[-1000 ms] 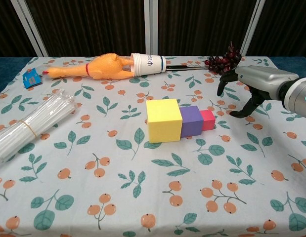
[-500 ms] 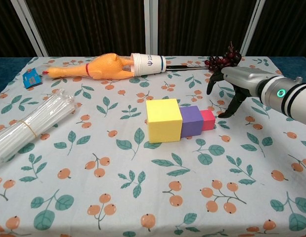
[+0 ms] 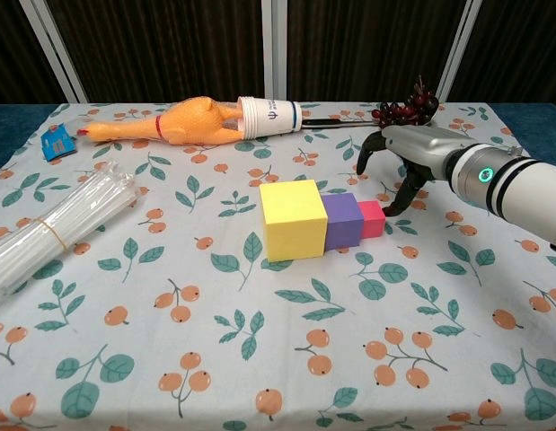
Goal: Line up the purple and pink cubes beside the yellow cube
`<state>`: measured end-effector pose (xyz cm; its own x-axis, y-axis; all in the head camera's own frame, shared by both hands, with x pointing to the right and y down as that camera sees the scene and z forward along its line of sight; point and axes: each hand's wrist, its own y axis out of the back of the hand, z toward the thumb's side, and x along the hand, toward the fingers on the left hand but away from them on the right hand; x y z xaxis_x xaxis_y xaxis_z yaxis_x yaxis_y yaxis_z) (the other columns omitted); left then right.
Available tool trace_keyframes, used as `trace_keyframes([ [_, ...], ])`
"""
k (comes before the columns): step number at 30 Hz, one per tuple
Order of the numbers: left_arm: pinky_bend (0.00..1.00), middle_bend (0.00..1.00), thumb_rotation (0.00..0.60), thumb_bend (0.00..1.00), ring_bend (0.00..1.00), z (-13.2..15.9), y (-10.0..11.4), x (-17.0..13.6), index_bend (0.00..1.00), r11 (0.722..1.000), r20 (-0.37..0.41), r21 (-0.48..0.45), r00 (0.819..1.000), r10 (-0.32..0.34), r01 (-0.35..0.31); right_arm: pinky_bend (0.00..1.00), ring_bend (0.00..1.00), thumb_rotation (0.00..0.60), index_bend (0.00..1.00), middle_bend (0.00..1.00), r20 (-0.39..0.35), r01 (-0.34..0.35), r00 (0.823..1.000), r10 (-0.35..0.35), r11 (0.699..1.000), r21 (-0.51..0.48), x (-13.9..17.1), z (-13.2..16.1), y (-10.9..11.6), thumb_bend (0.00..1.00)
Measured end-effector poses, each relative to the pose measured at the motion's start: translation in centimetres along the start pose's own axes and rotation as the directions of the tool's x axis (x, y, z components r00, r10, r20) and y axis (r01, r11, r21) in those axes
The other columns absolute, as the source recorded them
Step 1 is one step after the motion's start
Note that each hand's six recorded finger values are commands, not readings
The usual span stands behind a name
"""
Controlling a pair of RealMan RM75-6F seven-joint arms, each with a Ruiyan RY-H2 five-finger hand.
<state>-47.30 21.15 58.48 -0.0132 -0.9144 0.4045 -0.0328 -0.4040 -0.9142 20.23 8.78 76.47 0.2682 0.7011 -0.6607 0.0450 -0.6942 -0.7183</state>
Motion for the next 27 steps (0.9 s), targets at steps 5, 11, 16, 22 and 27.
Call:
trace_keyframes([
  [5, 0.15, 0.23, 0.600, 0.02, 0.17, -0.1, 0.0, -0.1, 0.22, 1.000, 0.000, 0.000, 1.000, 0.001, -0.001, 0.00, 0.00, 0.600, 0.31, 0.08, -0.009, 0.000, 1.000, 0.000, 1.000, 0.001, 0.0, 0.5, -0.1, 0.04],
  [11, 0.15, 0.23, 0.600, 0.02, 0.17, -0.2, 0.0, -0.1, 0.22, 1.000, -0.005, -0.001, 1.000, 0.000, 0.000, 0.00, 0.00, 0.600, 0.31, 0.08, -0.017, -0.001, 1.000, 0.001, 1.000, 0.005, -0.2, 1.0, -0.2, 0.04],
  [16, 0.15, 0.23, 0.600, 0.02, 0.17, -0.2, 0.0, -0.1, 0.22, 1.000, -0.005, -0.002, 1.000, -0.001, 0.001, 0.00, 0.00, 0.600, 0.31, 0.08, -0.009, 0.016, 1.000, -0.016, 1.000, 0.016, 0.3, 0.3, 0.4, 0.05],
  [22, 0.15, 0.23, 0.600, 0.02, 0.17, 0.0, 0.1, 0.2, 0.22, 1.000, 0.004, -0.003, 1.000, 0.005, -0.005, 0.00, 0.00, 0.600, 0.31, 0.10, 0.009, 0.080, 0.997, -0.080, 0.997, 0.023, 2.5, -1.9, 2.6, 0.16],
  [27, 0.15, 0.23, 0.600, 0.02, 0.17, 0.1, 0.0, 0.2, 0.22, 1.000, 0.007, -0.002, 1.000, 0.001, -0.001, 0.00, 0.00, 0.600, 0.31, 0.13, 0.041, 0.180, 0.983, -0.181, 0.983, 0.037, 6.4, -5.4, 5.2, 0.18],
])
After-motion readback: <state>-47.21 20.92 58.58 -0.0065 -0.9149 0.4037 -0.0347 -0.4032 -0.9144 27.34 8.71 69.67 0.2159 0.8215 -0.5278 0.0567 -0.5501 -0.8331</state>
